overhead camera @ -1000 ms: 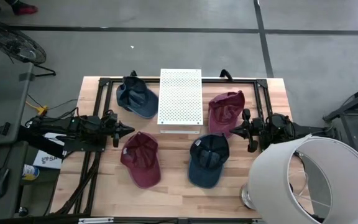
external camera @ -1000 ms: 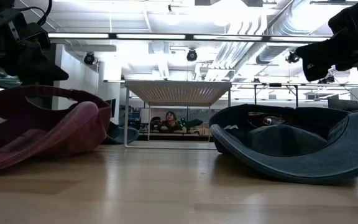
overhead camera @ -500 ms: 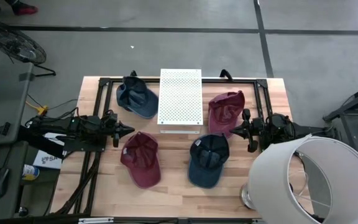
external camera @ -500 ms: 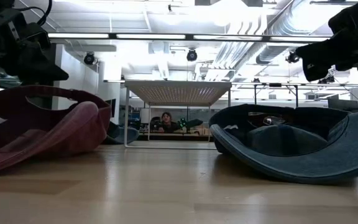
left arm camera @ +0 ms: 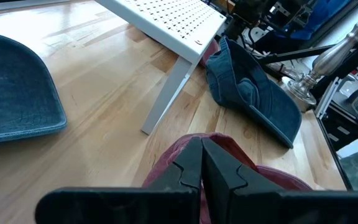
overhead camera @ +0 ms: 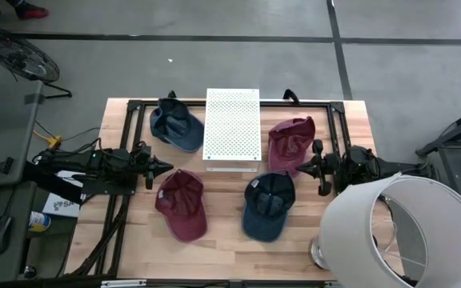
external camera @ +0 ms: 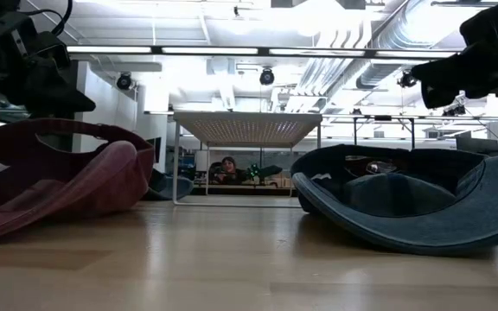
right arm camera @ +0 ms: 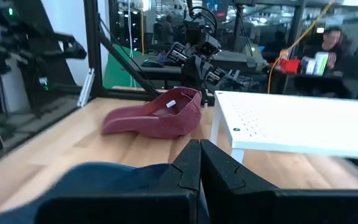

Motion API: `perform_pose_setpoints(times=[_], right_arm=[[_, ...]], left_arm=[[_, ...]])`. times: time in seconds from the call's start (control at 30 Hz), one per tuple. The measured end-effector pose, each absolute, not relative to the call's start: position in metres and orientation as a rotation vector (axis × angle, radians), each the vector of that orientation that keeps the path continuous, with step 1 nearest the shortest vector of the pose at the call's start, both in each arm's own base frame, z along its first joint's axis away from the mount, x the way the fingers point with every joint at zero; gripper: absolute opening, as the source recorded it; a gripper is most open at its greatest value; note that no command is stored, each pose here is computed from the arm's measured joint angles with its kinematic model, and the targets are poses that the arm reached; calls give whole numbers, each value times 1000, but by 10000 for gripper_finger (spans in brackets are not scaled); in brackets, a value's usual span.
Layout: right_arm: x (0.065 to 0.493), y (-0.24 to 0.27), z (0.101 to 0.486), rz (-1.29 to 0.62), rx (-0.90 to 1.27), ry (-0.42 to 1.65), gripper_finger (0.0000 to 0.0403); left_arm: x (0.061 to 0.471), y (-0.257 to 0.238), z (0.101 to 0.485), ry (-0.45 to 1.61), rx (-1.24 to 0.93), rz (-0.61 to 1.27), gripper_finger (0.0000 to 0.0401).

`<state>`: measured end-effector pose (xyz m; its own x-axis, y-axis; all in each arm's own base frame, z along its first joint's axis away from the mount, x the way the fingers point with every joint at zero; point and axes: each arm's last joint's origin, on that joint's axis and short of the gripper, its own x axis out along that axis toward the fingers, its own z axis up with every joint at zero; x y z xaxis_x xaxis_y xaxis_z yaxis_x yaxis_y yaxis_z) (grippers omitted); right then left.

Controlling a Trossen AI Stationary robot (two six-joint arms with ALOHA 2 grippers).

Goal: Pick & Place hat
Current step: Put the top red cap on the shelf

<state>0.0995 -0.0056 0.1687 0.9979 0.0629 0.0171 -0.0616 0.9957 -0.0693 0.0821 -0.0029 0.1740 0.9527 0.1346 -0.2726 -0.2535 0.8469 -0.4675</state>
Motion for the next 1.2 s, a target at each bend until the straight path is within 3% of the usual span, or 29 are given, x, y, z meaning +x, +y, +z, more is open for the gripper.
perform_pose_setpoints(times=[0.67,0.93,1.2], right_arm=[[100,-6,169,39,27,-16,0],[96,-16,171,-322,354,-9,0],[88,-23,192,-676,474,157,0]], left_arm=[[82,-3,174,235,-523,207,3],[82,-3,174,234,-523,207,3],[82,-3,174,234,-523,207,3]])
